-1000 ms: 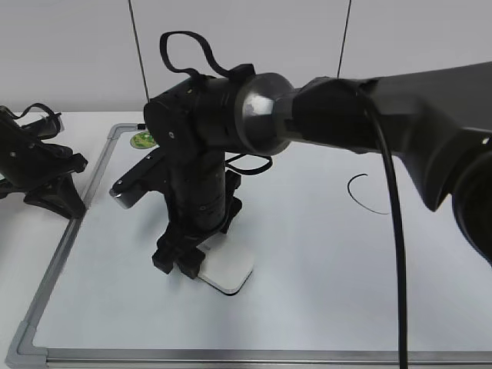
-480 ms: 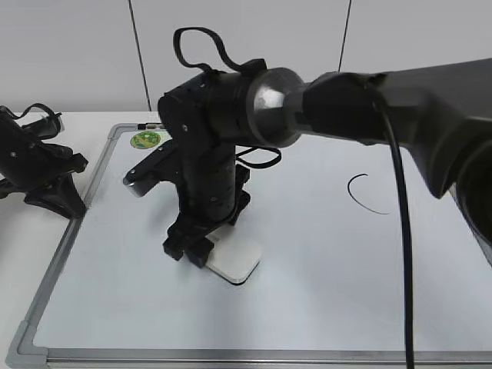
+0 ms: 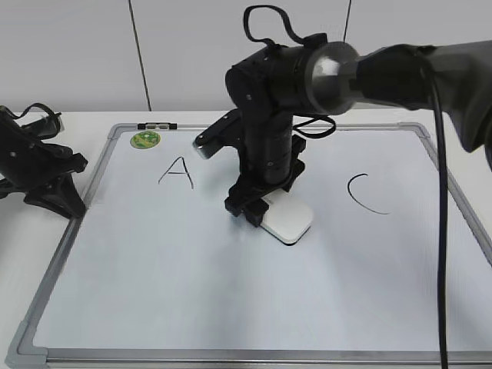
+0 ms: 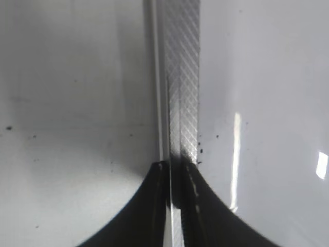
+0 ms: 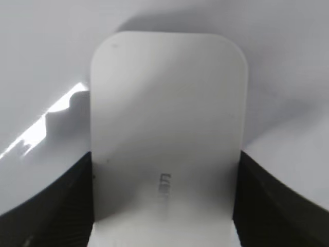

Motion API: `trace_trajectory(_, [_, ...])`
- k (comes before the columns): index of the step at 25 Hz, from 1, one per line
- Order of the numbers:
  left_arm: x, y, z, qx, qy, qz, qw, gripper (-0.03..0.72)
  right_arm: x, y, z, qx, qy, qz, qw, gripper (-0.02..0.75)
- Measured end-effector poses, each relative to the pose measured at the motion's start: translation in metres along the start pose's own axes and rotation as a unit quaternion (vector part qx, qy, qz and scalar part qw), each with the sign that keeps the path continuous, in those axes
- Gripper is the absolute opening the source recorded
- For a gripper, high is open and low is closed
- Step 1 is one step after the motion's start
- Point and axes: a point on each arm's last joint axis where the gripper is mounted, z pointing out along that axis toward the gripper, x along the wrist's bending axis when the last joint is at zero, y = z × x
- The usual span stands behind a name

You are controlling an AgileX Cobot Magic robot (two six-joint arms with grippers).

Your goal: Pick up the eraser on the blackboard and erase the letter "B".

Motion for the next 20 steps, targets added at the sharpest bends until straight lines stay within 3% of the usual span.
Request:
trace_trajectory(4, [0.000,0.000,0.000,0.000,0.000,0.000,1.000,0.034,-0.019,-0.012,-0.015,0.021,-0.011,0.016,1.000,0.529])
trace_trajectory(10, [0.000,0.000,0.000,0.000,0.000,0.000,1.000,0.034,-0.044,-0.029,-0.084,-0.012,-0.036,0.055,0.998,0.529])
trace_trajectory(20, [0.000,0.000,0.000,-0.001,0.000,0.000,1.000,0.034,-0.126,-0.088,-0.123,-0.031,-0.047,0.197,0.979,0.529])
